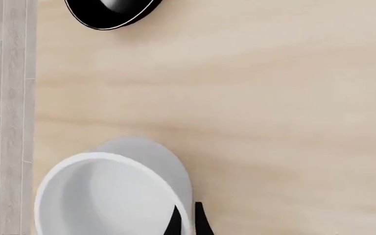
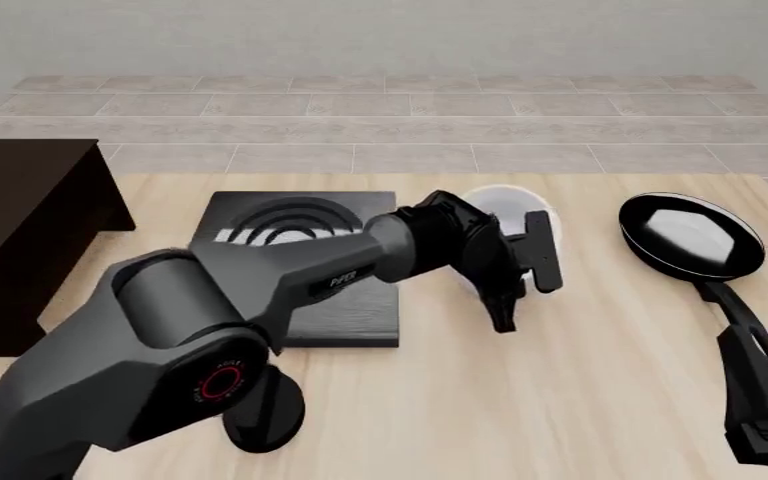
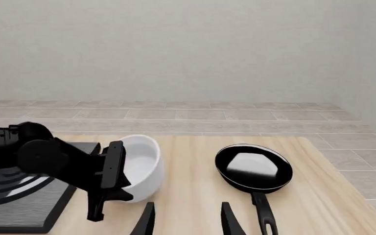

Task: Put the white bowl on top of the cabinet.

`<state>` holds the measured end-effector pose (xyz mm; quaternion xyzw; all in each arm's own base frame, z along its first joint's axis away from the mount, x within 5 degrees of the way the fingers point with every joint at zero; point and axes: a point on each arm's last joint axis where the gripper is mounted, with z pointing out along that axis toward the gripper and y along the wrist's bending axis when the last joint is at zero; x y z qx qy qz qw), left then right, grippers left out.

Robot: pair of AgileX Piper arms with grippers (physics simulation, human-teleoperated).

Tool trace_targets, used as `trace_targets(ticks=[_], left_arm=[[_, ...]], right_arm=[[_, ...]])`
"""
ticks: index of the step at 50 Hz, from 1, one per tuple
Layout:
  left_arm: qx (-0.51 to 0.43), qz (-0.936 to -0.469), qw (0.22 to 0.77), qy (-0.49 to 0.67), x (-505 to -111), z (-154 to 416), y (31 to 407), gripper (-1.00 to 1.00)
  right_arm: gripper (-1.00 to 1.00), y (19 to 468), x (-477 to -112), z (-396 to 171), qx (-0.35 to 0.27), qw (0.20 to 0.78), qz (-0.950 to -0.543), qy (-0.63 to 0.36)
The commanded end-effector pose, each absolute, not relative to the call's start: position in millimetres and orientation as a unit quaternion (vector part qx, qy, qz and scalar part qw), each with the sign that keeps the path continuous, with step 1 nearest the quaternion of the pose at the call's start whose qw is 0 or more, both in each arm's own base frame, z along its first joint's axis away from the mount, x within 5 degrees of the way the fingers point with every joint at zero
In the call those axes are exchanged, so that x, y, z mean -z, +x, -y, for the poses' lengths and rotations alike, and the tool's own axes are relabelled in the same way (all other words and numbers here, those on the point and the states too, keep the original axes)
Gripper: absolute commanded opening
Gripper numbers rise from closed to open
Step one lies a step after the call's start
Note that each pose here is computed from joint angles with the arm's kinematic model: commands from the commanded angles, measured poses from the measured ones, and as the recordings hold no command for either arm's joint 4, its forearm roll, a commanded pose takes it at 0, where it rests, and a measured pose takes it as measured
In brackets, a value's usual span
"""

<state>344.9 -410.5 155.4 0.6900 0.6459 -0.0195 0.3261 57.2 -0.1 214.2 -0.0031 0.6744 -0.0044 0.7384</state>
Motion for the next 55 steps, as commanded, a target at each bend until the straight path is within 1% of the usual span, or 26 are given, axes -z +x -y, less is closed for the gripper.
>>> trace_targets(ticks=[1, 3, 6, 8, 10, 13, 17, 21, 24, 27, 29, 31, 38, 40, 48, 49, 51, 55], left_arm=[[0.007, -0.631, 0.357, 0.689, -166.3, 397.1, 349.2, -1.00], [0.000, -0.624, 0.377, 0.685, -177.3, 390.3, 355.5, -1.00], [-0.004, -0.616, 0.390, 0.684, -184.8, 386.5, 355.3, -1.00], [0.001, -0.615, 0.394, 0.684, -189.7, 388.9, 348.2, -1.00], [-0.003, -0.614, 0.401, 0.680, -192.7, 384.1, 351.7, -1.00], [-0.001, -0.614, 0.406, 0.677, -196.1, 382.6, 349.0, -1.00], [0.008, -0.618, 0.426, 0.661, -213.7, 381.7, 344.0, -1.00], [0.009, -0.614, 0.428, 0.663, -216.1, 378.1, 335.6, -1.00], [0.019, -0.619, 0.453, 0.641, -234.7, 375.6, 333.3, -1.00], [0.022, -0.620, 0.455, 0.639, -238.3, 374.4, 329.6, -1.00], [0.033, -0.628, 0.473, 0.617, -250.8, 369.9, 328.2, -1.00], [0.032, -0.628, 0.479, 0.612, -253.6, 365.1, 328.0, -1.00], [0.028, -0.627, 0.484, 0.610, -259.7, 351.8, 322.9, -1.00], [0.019, -0.627, 0.477, 0.616, -256.8, 345.6, 324.5, -1.00], [0.002, -0.638, 0.480, 0.602, -260.7, 320.3, 337.0, -1.00], [-0.011, -0.644, 0.476, 0.599, -256.1, 309.0, 348.9, -1.00], [-0.018, -0.646, 0.476, 0.597, -255.2, 301.8, 352.1, -1.00], [-0.015, -0.662, 0.490, 0.567, -275.5, 287.6, 357.0, -1.00]], right_arm=[[1.00, 57.1, -214.2, 0.1, 0.004, 0.738, -0.674, -0.003], [1.00, 57.0, -214.1, 0.1, 0.004, 0.738, -0.674, -0.003], [1.00, 56.9, -214.1, 0.1, 0.004, 0.738, -0.674, -0.003], [1.00, 57.0, -214.1, 0.1, 0.004, 0.738, -0.674, -0.003], [1.00, 57.3, -214.2, 0.1, 0.004, 0.738, -0.674, -0.003], [1.00, 57.0, -214.2, 0.1, 0.004, 0.738, -0.674, -0.003], [1.00, 56.9, -214.1, 0.1, 0.004, 0.738, -0.674, -0.003], [1.00, 57.0, -214.1, 0.1, 0.005, 0.738, -0.674, -0.003], [1.00, 57.1, -214.1, 0.1, 0.004, 0.738, -0.674, -0.003], [1.00, 57.0, -214.1, 0.1, 0.005, 0.738, -0.674, -0.003], [1.00, 57.1, -214.1, 0.1, 0.004, 0.738, -0.674, -0.003], [1.00, 57.1, -214.1, 0.1, 0.004, 0.738, -0.674, -0.003], [1.00, 57.0, -214.1, 0.1, 0.005, 0.738, -0.674, -0.003], [1.00, 57.1, -214.1, 0.1, 0.004, 0.738, -0.674, -0.003], [1.00, 57.1, -214.1, 0.1, 0.004, 0.738, -0.674, -0.003], [1.00, 57.0, -214.1, 0.1, 0.004, 0.738, -0.674, -0.003], [1.00, 57.0, -214.1, 0.1, 0.005, 0.738, -0.674, -0.003], [1.00, 57.1, -214.1, 0.1, 0.004, 0.738, -0.674, -0.003]])
